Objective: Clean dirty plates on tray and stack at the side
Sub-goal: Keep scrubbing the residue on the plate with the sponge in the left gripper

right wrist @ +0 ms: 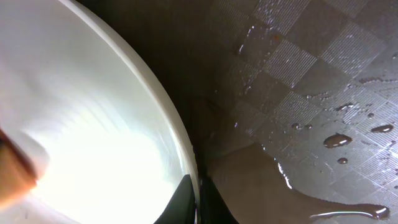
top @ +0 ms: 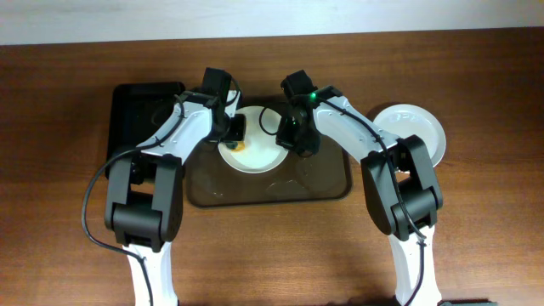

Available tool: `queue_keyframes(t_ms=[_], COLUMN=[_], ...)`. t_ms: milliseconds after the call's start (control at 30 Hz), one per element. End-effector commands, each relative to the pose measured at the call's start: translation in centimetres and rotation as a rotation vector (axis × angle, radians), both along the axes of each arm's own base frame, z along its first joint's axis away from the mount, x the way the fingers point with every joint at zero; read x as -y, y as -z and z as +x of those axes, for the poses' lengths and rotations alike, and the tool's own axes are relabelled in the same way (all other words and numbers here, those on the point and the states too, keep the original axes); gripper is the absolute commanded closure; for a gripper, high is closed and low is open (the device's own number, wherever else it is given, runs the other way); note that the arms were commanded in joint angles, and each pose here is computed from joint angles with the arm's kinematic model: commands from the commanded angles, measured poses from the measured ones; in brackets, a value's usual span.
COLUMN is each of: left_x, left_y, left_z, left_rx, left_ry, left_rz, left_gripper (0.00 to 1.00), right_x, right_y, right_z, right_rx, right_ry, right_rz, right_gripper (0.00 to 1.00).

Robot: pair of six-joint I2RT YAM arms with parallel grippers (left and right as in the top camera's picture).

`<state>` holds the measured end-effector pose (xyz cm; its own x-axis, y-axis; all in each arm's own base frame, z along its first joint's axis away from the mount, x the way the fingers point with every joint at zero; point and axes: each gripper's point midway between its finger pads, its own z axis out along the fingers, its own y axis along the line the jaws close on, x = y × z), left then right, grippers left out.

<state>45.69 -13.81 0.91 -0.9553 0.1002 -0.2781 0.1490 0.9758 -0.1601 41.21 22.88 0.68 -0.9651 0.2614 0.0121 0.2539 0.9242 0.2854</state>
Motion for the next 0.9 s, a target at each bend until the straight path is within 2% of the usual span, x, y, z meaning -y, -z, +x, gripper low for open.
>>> queue_keyframes(t_ms=[0, 133, 267, 367, 467, 600, 733, 867], left_x=[-3.5, -5.4, -6.2, -6.5, -4.0, 1.9, 3.0, 3.5], left_y=[1.9, 1.8, 2.4, 2.8, 2.9, 1.4, 1.0, 1.0], left_z=[1.5, 1.2, -1.5, -4.6, -7.1, -9.2, -8.8, -6.3], left_rx=[0.053, 0.05, -0.061, -0.187, -0.3, -0.378, -0.36, -0.263], left_ry=[-0.097, -0.123, -0.107, -0.065, 0.058, 0.198, 0.208, 0.19], left_rz=[0.189, 0.293, 0.334, 0.349, 0.211, -0.143, -0.211, -0.227], left_gripper=[0.99, 0.99, 0.99, 0.99, 0.99, 0.99, 0.99, 0.99], right_x=[0.0, 0.0, 0.1, 0.0, 0.0, 0.1, 0.1, 0.1], right_y=[1.1, 1.1, 1.2, 1.1, 1.1, 1.1, 1.2, 1.2], right_z=[-1.1, -1.1, -1.0, -1.0, -1.0, -1.0, -1.0, -1.0], right_rx=[-0.028, -0.024, -0.022, -0.018, -0.018, -0.019, -0.019, -0.019], right_ry=[-0.02, -0.021, -0.02, -0.02, -0.021, -0.021, -0.021, -0.021], right_rz=[-0.045, -0.053, -0.058, -0.056, -0.056, -0.056, -0.057, -0.057], right_gripper=[0.96, 0.96, 0.96, 0.96, 0.96, 0.96, 0.96, 0.96])
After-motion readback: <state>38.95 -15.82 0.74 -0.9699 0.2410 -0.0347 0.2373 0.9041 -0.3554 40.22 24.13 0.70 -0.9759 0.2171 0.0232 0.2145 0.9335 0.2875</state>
